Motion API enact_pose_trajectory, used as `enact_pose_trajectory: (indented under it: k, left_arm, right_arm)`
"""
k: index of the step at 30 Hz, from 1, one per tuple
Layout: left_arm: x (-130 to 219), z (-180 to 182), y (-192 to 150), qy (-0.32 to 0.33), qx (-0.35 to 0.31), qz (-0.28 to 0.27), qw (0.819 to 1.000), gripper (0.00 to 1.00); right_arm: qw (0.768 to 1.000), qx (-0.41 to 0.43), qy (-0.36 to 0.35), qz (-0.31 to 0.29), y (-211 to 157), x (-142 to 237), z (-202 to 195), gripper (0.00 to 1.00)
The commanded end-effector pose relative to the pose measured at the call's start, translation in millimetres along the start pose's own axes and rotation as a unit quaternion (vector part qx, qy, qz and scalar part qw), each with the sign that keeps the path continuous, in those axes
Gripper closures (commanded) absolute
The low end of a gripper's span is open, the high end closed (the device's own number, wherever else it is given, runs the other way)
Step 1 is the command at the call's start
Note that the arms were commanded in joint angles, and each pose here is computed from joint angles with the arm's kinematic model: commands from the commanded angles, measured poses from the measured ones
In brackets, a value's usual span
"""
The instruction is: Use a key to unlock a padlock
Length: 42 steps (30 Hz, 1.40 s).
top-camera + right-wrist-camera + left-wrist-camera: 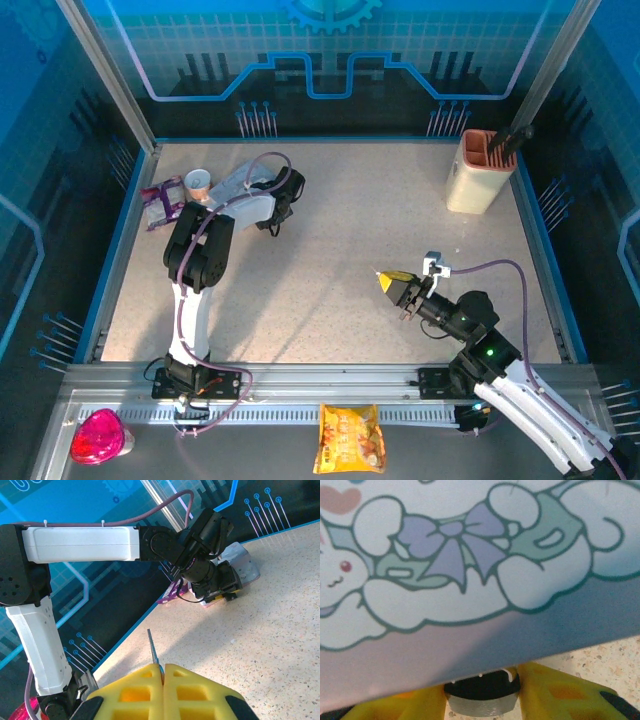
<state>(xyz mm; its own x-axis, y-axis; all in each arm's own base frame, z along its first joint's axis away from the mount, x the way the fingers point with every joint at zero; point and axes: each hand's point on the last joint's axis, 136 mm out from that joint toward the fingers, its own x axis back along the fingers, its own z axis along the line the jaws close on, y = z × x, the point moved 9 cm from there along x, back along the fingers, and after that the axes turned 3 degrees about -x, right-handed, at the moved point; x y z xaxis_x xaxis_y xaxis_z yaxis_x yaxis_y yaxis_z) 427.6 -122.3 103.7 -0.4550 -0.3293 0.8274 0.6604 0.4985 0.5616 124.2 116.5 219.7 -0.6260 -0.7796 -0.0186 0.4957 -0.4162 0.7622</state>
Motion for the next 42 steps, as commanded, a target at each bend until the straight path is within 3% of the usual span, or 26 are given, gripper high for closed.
enact_pose_trajectory:
  k: [1, 13, 28, 33, 38, 42]
  left_arm:
    - [-6, -1, -1, 0.000, 0.004, 0.011, 1.000, 0.64]
    - [-1, -10, -24, -0.032, -0.029, 0.023, 0.999, 0.81]
    - [57, -32, -92, -0.098, -0.163, 0.027, 0.981, 0.83]
    - [79, -29, -120, -0.124, -0.206, 0.032, 0.970, 0.84]
    - [111, -32, -147, -0.168, -0.285, 0.010, 0.944, 0.84]
    - [125, -24, -163, -0.176, -0.313, 0.001, 0.933, 0.83]
  right_arm:
    - [1.000, 0.000, 0.002, -0.002, 1, 2, 0, 1.00]
    - [1.000, -0.005, -0.008, 0.001, 1, 2, -2, 1.00]
    - [0.998, -0.023, -0.054, 0.004, 0, 3, -10, 1.00]
    - [0.997, -0.031, -0.070, 0.002, -1, 4, -13, 1.00]
    - [0.996, -0.032, -0.086, -0.001, 2, 4, -14, 1.00]
    - [0.995, -0.035, -0.093, 0.001, 2, 3, -15, 1.00]
